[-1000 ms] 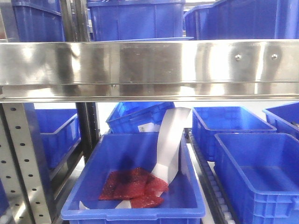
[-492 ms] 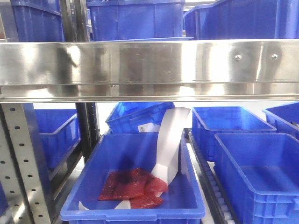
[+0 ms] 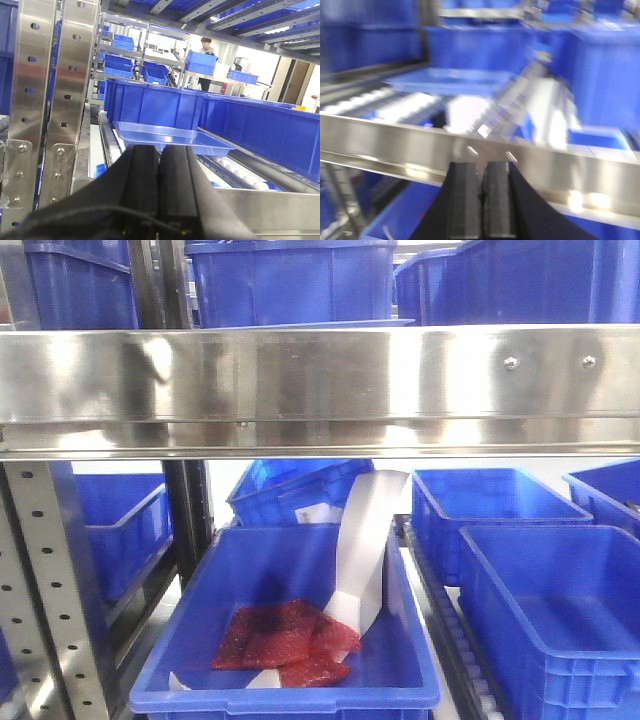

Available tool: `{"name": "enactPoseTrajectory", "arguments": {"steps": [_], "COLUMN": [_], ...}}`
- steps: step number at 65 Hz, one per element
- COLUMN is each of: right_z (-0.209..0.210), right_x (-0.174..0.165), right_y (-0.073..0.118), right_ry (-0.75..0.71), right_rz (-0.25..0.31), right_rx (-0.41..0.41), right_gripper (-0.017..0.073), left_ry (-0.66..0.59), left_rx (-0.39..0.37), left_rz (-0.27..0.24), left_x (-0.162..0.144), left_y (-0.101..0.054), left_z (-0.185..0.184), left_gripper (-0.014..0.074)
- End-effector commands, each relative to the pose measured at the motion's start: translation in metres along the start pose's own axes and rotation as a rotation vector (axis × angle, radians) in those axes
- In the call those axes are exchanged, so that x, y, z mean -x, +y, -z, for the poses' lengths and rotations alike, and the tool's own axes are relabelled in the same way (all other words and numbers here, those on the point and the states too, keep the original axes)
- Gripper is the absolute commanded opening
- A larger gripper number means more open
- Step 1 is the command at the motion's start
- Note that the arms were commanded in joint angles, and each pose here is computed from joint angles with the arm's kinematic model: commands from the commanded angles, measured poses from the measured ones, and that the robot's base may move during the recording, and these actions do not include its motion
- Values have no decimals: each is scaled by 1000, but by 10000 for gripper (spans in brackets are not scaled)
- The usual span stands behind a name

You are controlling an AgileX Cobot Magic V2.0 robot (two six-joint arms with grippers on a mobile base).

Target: Grab blue tray and place on right shelf

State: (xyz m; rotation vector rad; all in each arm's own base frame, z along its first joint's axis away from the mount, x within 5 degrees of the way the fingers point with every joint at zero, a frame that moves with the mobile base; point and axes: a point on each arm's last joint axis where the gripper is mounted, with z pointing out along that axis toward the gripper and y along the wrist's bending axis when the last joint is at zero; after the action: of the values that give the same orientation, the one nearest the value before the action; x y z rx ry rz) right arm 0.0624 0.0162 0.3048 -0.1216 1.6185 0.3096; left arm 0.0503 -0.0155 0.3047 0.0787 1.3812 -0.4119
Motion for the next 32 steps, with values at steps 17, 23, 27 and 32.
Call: {"name": "enactPoseTrajectory", "arguments": {"steps": [17, 23, 27, 32], "right_z": [7, 6, 7, 9], "right_x": [-56, -76, -85, -86], "right_y": [-21, -24, -24, -23], "right_ry": [-257, -241, -231, -226], "right_rz": [105, 83, 51, 88], "right_rx": [-242, -243, -238, -234], "right_gripper": [54, 54, 54, 54], "left_ry": [-99, -99, -99, -99], "left_rx": [-30, -30, -30, -30], "left_rz": [0, 0, 0, 0], "left_x": [16, 16, 16, 16], "left_y": [-4, -4, -4, -4], "left_z": [0, 0, 0, 0], "left_gripper": [-48, -48, -48, -48]}}
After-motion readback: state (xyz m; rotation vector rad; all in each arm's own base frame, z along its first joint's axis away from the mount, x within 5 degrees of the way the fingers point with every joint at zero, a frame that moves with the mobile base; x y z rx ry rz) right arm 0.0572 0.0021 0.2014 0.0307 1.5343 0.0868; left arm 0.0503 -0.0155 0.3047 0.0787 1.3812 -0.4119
